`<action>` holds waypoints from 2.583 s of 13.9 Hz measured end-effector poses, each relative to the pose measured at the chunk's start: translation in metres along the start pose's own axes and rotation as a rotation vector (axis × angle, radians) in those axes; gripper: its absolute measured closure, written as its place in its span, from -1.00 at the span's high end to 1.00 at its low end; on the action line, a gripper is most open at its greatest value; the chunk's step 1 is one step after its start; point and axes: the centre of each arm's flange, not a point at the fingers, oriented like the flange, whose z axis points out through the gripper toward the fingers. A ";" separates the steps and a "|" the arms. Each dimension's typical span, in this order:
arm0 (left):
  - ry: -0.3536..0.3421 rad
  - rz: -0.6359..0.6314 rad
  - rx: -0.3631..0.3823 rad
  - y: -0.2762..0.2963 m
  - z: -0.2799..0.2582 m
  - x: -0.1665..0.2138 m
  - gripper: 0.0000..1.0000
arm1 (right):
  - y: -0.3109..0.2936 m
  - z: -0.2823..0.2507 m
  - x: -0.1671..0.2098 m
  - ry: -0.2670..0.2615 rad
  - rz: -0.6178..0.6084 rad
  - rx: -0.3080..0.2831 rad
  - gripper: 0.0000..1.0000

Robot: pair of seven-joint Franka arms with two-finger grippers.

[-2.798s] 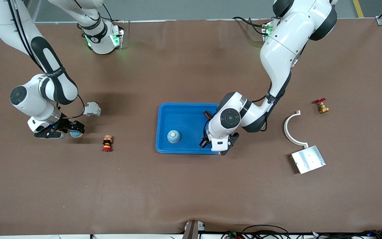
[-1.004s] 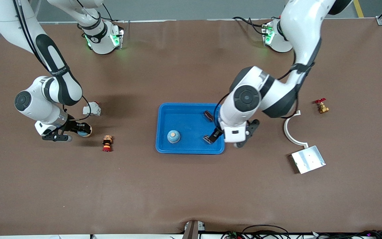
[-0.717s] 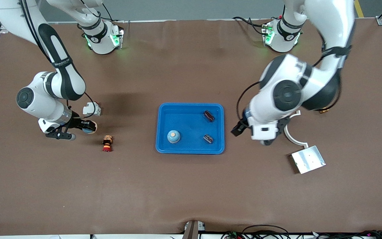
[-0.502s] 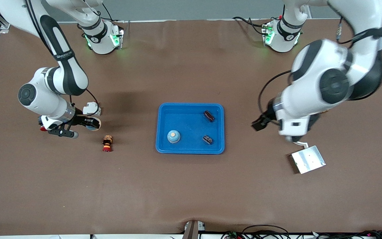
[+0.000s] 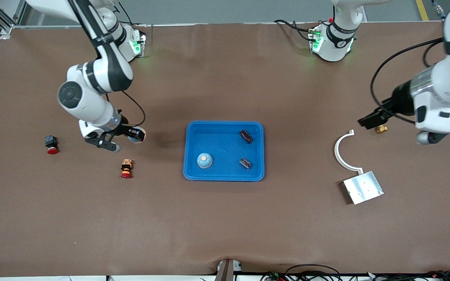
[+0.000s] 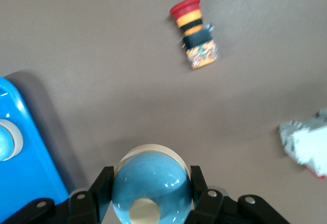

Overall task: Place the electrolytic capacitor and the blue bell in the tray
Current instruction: 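Carry the second bell toward the tray while the left arm withdraws, then lower the second bell into the tray and open the right gripper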

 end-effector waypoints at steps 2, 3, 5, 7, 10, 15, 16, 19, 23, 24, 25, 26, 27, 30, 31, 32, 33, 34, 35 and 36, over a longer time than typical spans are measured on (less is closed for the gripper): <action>-0.001 0.046 -0.009 -0.041 -0.014 0.020 1.00 | -0.022 -0.001 -0.019 0.008 0.038 -0.007 0.30; 0.000 0.069 -0.014 -0.063 -0.021 0.030 1.00 | -0.030 -0.001 -0.026 0.010 0.059 -0.006 0.30; 0.005 0.119 -0.026 -0.100 -0.031 0.045 1.00 | -0.049 -0.004 -0.039 0.016 0.098 0.001 0.30; 0.010 0.154 -0.031 -0.124 -0.036 0.056 1.00 | -0.070 -0.010 -0.054 0.025 0.133 0.015 0.30; 0.015 0.202 -0.022 -0.150 -0.035 0.070 1.00 | -0.096 -0.016 -0.076 0.035 0.173 0.035 0.30; 0.027 0.278 0.009 -0.176 -0.038 0.079 1.00 | -0.129 -0.011 -0.109 0.043 0.227 0.061 0.30; 0.027 0.297 0.009 -0.179 -0.038 0.080 1.00 | -0.135 -0.006 -0.114 0.044 0.237 0.064 0.30; 0.025 0.333 0.009 -0.184 -0.037 0.082 1.00 | -0.155 0.014 -0.124 0.047 0.259 0.044 0.30; 0.029 0.369 0.013 -0.166 -0.037 0.074 1.00 | -0.181 0.044 -0.127 0.090 0.299 0.012 0.30; 0.046 0.385 0.011 -0.157 -0.039 0.072 1.00 | -0.186 0.050 -0.125 0.097 0.306 0.018 0.30; 0.075 0.408 0.005 -0.146 -0.043 0.068 1.00 | -0.189 0.055 -0.123 0.101 0.311 0.029 0.30; 0.106 0.435 -0.003 -0.132 -0.047 0.063 1.00 | -0.191 0.060 -0.121 0.104 0.313 0.036 0.30; 0.131 0.460 -0.009 -0.120 -0.050 0.056 1.00 | -0.192 0.065 -0.120 0.105 0.314 0.041 0.30; 0.187 0.511 -0.020 -0.092 -0.055 0.045 1.00 | -0.193 0.084 -0.119 0.110 0.317 0.056 0.30; 0.191 0.516 -0.019 -0.089 -0.055 0.043 1.00 | -0.194 0.092 -0.119 0.110 0.321 0.059 0.30; 0.190 0.517 -0.019 -0.089 -0.054 0.042 1.00 | -0.194 0.100 -0.120 0.110 0.323 0.059 0.30; 0.185 0.516 -0.019 -0.091 -0.052 0.041 1.00 | -0.194 0.107 -0.121 0.110 0.323 0.059 0.30; 0.184 0.515 -0.020 -0.094 -0.048 0.039 1.00 | -0.194 0.112 -0.122 0.110 0.322 0.059 0.30; 0.188 0.514 -0.024 -0.097 -0.045 0.037 1.00 | -0.194 0.117 -0.122 0.109 0.322 0.056 0.30; 0.194 0.513 -0.029 -0.100 -0.044 0.033 1.00 | -0.194 0.120 -0.123 0.108 0.323 0.052 0.30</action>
